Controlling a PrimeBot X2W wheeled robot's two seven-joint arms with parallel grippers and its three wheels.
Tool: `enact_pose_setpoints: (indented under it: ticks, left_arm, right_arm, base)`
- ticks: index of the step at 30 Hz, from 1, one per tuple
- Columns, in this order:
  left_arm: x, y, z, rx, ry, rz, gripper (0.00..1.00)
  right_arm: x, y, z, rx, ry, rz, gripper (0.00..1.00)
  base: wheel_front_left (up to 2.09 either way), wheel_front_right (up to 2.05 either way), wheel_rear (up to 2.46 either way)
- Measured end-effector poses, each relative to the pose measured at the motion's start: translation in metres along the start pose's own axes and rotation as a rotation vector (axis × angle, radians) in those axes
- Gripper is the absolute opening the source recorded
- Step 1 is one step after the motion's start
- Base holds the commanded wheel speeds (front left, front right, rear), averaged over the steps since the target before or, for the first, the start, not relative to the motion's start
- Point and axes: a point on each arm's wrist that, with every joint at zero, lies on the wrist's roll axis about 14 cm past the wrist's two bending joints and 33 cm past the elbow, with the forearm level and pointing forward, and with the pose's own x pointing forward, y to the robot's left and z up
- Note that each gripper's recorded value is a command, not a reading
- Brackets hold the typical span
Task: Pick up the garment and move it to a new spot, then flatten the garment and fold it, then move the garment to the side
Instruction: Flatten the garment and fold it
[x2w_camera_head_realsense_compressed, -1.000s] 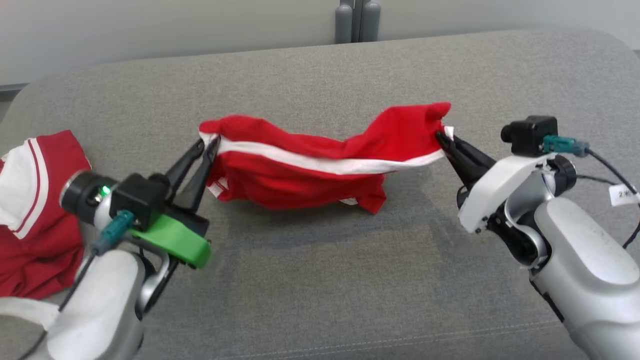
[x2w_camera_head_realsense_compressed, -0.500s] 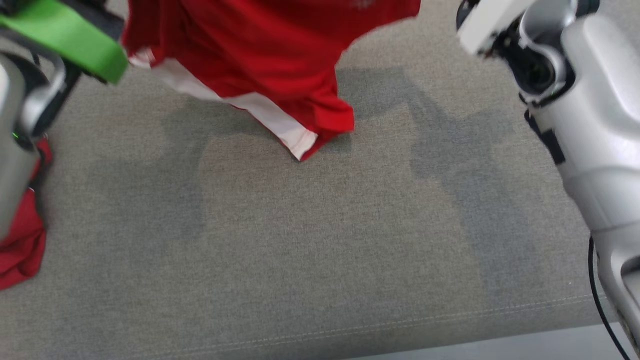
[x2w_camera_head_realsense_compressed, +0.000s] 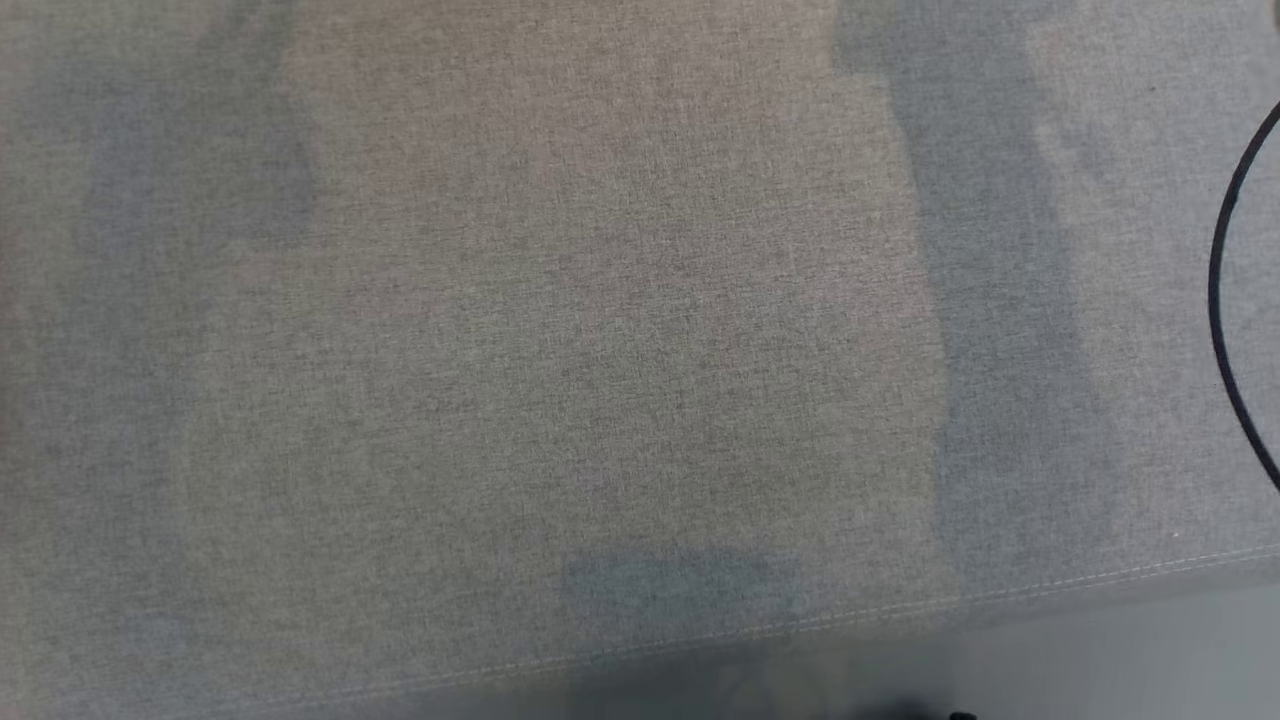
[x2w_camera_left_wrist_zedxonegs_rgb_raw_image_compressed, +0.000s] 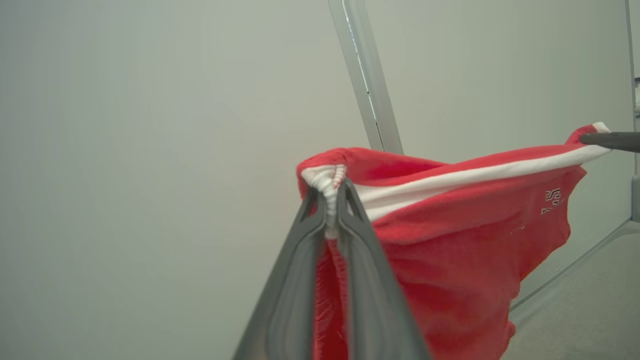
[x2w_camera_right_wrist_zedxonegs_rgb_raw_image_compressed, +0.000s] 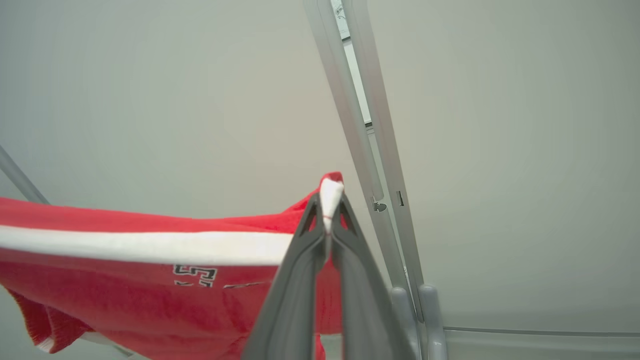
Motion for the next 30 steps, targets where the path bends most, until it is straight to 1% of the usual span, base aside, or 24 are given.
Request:
enact_pose_setpoints:
  ticks: [4,7,9,11,14,16,19,21,25,26,27,30]
  left_arm:
    - [0.021,-0.008,0.003,-0.033,-0.059,-0.018,0.00]
    - [0.029,-0.016,-0.007,-0.058,-0.100,-0.030,0.00]
    - [0.031,-0.017,-0.018,-0.088,-0.113,-0.026,0.00]
    - [0.030,-0.021,-0.039,-0.101,-0.090,-0.033,0.00]
    - [0.021,-0.027,-0.077,-0.171,-0.053,-0.027,0.00]
    - [0.008,-0.035,-0.104,-0.193,-0.007,-0.037,0.00]
    - [-0.011,-0.042,-0.125,-0.249,0.034,-0.031,0.00]
    - [-0.025,-0.050,-0.136,-0.309,0.058,-0.016,0.00]
    - [-0.058,-0.071,-0.138,-0.396,0.068,0.007,0.00]
    - [-0.067,-0.075,-0.138,-0.412,0.074,0.020,0.00]
    - [-0.077,-0.081,-0.140,-0.423,0.084,0.026,0.00]
    - [-0.108,-0.098,-0.142,-0.449,0.115,0.046,0.00]
  right_arm:
    - [0.013,-0.009,0.017,-0.041,-0.082,-0.025,0.00]
    - [0.020,-0.016,0.012,-0.048,-0.123,-0.033,0.00]
    - [0.023,-0.019,0.001,-0.056,-0.125,-0.032,0.00]
    - [0.025,-0.019,-0.016,-0.065,-0.109,-0.021,0.00]
    - [0.020,-0.022,-0.056,-0.057,-0.054,-0.007,0.00]
    - [0.011,-0.026,-0.081,-0.040,-0.010,-0.004,0.00]
    - [-0.007,-0.027,-0.101,0.002,0.021,0.008,0.00]
    - [-0.024,-0.028,-0.114,0.033,0.051,0.011,0.00]
    - [-0.063,-0.038,-0.132,0.086,0.094,-0.003,0.00]
    - [-0.073,-0.040,-0.135,0.082,0.107,-0.003,0.00]
    - [-0.084,-0.041,-0.139,0.081,0.119,-0.005,0.00]
    - [-0.114,-0.043,-0.149,0.129,0.141,-0.021,0.00]
  base:
    - [0.00,0.00,0.00]
    - [0.00,0.00,0.00]
    - [0.00,0.00,0.00]
    - [0.00,0.00,0.00]
    - [0.00,0.00,0.00]
    - [0.00,0.00,0.00]
    - [0.00,0.00,0.00]
    - [0.00,0.00,0.00]
    - [0.00,0.00,0.00]
    - [0.00,0.00,0.00]
    - [0.00,0.00,0.00]
    - [0.00,0.00,0.00]
